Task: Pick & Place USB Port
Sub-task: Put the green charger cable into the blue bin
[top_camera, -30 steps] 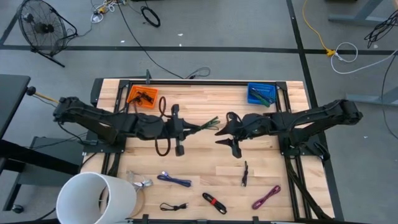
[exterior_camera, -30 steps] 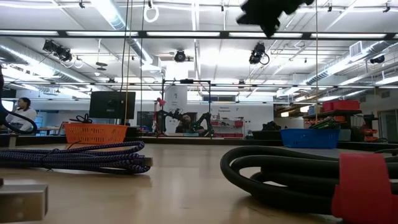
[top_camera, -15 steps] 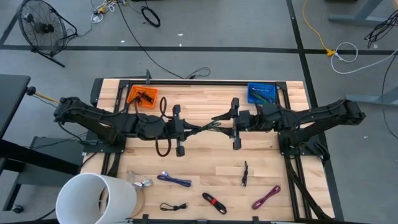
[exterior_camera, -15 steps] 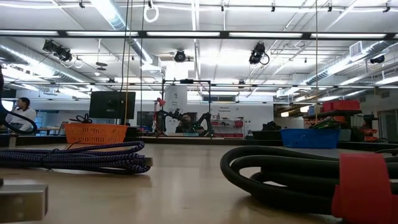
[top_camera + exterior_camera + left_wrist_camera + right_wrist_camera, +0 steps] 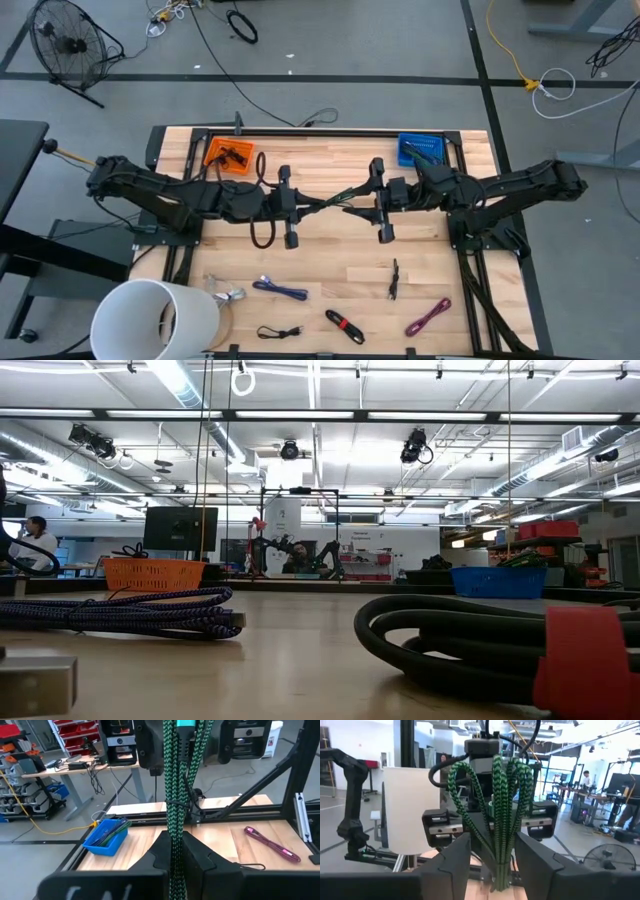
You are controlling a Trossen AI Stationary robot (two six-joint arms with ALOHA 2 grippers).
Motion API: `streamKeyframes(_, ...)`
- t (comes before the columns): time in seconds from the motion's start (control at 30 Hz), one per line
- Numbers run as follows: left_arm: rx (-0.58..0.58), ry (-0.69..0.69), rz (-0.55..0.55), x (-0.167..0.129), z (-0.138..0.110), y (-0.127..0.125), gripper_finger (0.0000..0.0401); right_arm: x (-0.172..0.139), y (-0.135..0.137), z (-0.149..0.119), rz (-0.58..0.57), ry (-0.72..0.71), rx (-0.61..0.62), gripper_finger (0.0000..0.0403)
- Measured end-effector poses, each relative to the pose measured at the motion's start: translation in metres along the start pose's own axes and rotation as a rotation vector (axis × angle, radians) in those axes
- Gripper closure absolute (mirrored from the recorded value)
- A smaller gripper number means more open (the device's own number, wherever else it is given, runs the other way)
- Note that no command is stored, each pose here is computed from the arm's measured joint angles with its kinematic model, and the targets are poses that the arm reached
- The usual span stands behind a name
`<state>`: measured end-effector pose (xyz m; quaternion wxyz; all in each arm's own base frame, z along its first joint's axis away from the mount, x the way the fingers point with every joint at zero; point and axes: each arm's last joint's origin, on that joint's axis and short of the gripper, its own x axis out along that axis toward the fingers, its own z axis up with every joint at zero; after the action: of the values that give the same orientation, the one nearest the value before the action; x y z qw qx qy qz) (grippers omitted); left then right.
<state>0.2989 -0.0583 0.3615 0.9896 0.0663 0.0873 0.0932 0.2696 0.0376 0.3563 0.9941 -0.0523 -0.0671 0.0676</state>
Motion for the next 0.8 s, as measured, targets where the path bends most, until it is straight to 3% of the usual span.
streamKeyframes(0.47,-0.02,-0.021,-0.033,0.002,0.001,-0.002,0.0378,0.005,-0.003,0.003,-0.056,-0.075,-0.039,0.0258)
streamKeyframes(0.53,-0.017,-0.016,-0.035,0.006,-0.001,-0.004,0.0378,0.007,-0.003,0.0,-0.078,-0.063,-0.049,0.0282)
streamKeyframes(0.67,-0.007,0.0,-0.013,0.015,-0.007,-0.006,0.0377,0.009,-0.003,-0.003,-0.079,-0.052,-0.103,0.0378)
streamKeyframes(0.8,-0.003,0.01,0.041,0.016,-0.008,-0.003,0.0345,0.009,-0.005,-0.004,-0.139,-0.027,-0.101,0.0392)
